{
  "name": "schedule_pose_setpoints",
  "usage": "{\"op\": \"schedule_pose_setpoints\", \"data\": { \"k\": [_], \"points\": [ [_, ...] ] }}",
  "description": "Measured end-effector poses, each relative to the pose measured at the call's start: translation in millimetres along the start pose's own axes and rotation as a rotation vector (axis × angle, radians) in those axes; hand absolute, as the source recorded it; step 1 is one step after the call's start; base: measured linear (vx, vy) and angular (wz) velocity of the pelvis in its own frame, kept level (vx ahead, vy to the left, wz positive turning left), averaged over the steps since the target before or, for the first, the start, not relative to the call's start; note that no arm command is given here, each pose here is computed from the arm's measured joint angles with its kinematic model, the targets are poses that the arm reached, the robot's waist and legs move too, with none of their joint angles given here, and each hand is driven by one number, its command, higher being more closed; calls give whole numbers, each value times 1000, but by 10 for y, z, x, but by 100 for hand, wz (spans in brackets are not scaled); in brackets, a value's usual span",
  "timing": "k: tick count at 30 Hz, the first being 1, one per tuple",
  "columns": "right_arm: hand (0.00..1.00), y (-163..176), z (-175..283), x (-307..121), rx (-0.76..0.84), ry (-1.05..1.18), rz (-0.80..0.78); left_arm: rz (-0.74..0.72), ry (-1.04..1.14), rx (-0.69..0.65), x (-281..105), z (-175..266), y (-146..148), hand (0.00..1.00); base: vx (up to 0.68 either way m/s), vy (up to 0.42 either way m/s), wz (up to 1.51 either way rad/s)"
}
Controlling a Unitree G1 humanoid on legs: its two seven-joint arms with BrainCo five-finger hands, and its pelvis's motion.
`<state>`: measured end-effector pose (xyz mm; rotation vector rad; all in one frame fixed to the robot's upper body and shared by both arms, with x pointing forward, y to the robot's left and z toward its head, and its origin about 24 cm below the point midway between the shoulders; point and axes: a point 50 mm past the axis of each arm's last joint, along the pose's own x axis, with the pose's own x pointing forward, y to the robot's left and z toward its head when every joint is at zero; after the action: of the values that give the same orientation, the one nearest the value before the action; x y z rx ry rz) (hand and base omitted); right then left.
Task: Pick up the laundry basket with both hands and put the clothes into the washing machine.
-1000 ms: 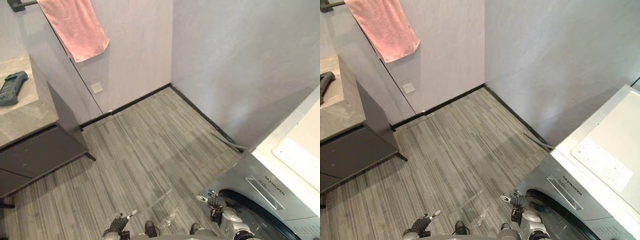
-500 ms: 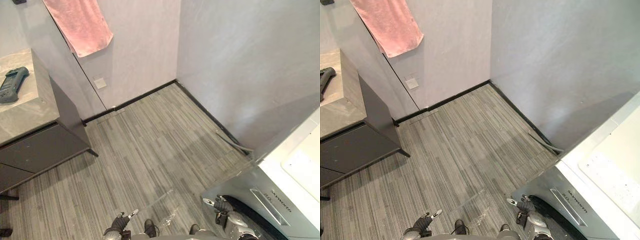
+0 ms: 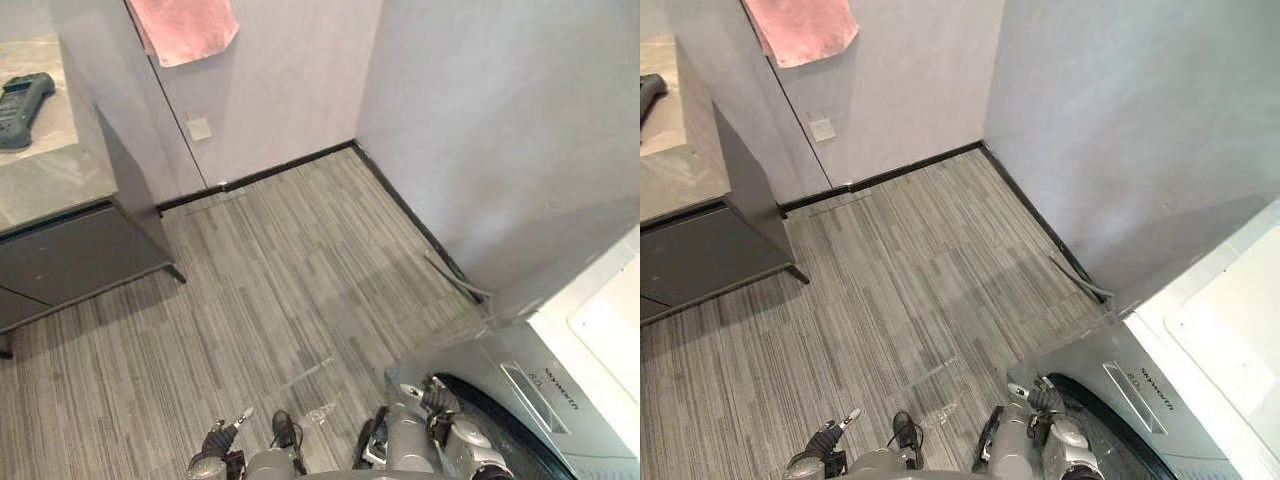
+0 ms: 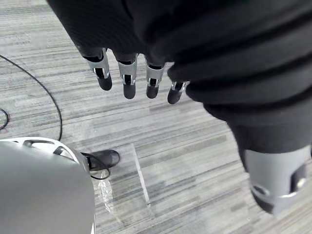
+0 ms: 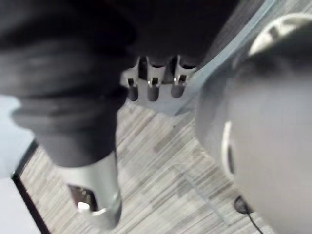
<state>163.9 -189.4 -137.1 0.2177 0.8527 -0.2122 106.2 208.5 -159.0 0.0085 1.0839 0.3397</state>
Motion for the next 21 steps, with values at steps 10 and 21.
{"op": "schedule_pose_setpoints", "data": {
  "k": [10, 21],
  "points": [
    [0, 71, 193, 68, -33, -52, 8, -23, 20, 28, -9, -60, -36, 0, 72, -121, -19],
    [0, -643, -639, -266, 207, 271, -329, -70, 66, -1, -26, -154, -87, 0, -20, -28, 15]
  ]
}}
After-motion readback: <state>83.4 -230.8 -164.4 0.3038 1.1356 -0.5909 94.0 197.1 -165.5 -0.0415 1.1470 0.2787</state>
